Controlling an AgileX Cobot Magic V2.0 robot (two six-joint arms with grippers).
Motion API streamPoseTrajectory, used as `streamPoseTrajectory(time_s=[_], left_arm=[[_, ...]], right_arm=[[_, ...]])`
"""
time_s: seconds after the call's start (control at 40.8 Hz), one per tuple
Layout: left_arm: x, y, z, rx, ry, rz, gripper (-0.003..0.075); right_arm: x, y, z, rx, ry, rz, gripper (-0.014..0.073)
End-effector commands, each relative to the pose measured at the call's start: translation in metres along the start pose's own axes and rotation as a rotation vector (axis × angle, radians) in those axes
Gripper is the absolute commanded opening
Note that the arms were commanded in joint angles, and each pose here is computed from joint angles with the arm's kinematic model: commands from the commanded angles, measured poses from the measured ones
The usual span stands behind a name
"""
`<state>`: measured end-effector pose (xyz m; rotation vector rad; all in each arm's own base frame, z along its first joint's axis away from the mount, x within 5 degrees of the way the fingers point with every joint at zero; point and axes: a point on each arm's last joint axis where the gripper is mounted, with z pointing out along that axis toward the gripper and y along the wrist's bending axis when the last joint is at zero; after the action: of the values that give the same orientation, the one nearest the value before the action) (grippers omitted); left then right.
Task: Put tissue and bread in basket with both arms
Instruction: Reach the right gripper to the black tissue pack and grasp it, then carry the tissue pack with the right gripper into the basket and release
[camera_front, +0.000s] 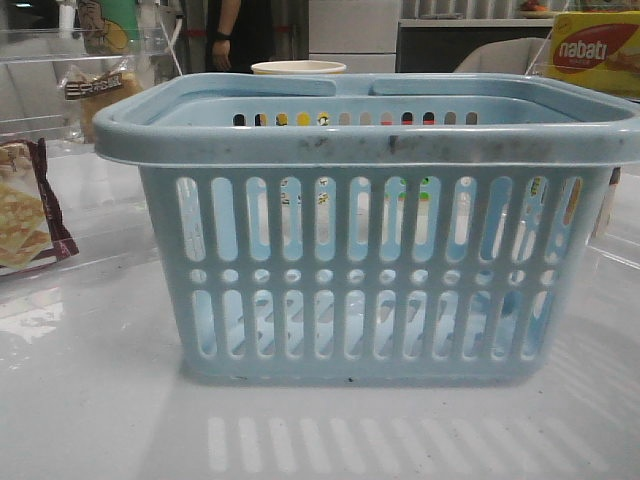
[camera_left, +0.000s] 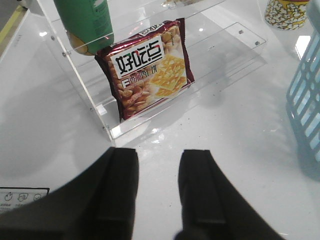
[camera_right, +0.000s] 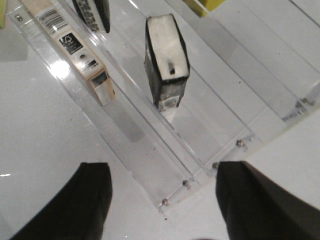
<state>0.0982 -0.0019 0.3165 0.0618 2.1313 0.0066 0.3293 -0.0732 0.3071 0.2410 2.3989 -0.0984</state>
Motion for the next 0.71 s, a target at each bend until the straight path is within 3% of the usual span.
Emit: streamPoseTrajectory(time_s=[0.0, 0.392, 0.686], left_arm=[[-0.014, -0.001, -0.004, 0.008, -0.091, -0.014, 0.0245], [-0.014, -0.001, -0.004, 0.008, -0.091, -0.014, 0.0158], [-0.014, -0.001, -0.004, 0.008, -0.091, -0.014, 0.0126]], right_arm=[[-0.026, -0.003, -0.003, 0.0, -0.123, 0.021, 0.0551], [-0.038, -0.004, 0.061, -0.001, -0.171, 0.035, 0.0539], [-0.045, -0.004, 0.063, 0.001, -0.221, 0.036, 0.0202]])
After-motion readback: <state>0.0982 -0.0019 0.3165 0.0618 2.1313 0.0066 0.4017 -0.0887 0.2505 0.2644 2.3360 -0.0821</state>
